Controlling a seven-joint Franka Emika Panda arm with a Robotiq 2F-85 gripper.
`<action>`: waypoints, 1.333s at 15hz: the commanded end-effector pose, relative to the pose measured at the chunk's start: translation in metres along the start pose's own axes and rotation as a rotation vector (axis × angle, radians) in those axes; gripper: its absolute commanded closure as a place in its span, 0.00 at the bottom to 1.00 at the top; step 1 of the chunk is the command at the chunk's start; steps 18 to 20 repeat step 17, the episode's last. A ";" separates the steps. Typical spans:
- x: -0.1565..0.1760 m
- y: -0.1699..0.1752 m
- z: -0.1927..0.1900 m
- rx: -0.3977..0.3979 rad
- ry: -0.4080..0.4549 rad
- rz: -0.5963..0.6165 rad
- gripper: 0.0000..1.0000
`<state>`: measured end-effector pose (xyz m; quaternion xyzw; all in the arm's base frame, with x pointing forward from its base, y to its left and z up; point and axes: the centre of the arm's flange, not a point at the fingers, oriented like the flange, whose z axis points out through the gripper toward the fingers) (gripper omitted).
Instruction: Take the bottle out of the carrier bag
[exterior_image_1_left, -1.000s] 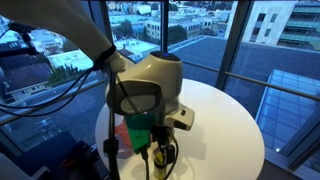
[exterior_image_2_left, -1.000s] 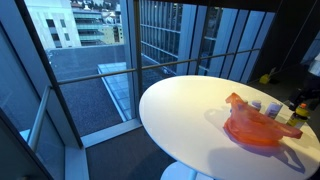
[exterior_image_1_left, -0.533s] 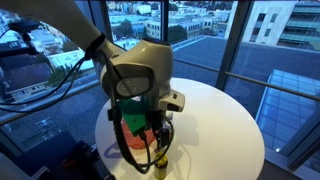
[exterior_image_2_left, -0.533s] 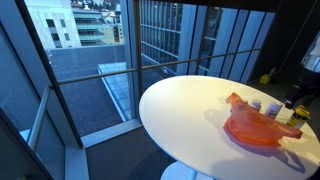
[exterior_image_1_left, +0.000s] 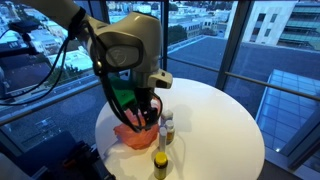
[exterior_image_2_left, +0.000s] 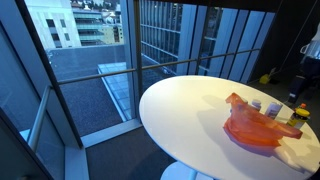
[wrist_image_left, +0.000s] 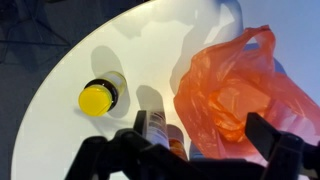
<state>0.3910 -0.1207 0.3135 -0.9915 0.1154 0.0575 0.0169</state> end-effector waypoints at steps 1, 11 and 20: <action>-0.008 -0.021 -0.036 0.019 -0.033 -0.072 0.00; -0.018 -0.054 -0.075 -0.012 -0.089 -0.145 0.00; -0.018 -0.053 -0.064 -0.021 -0.087 -0.131 0.00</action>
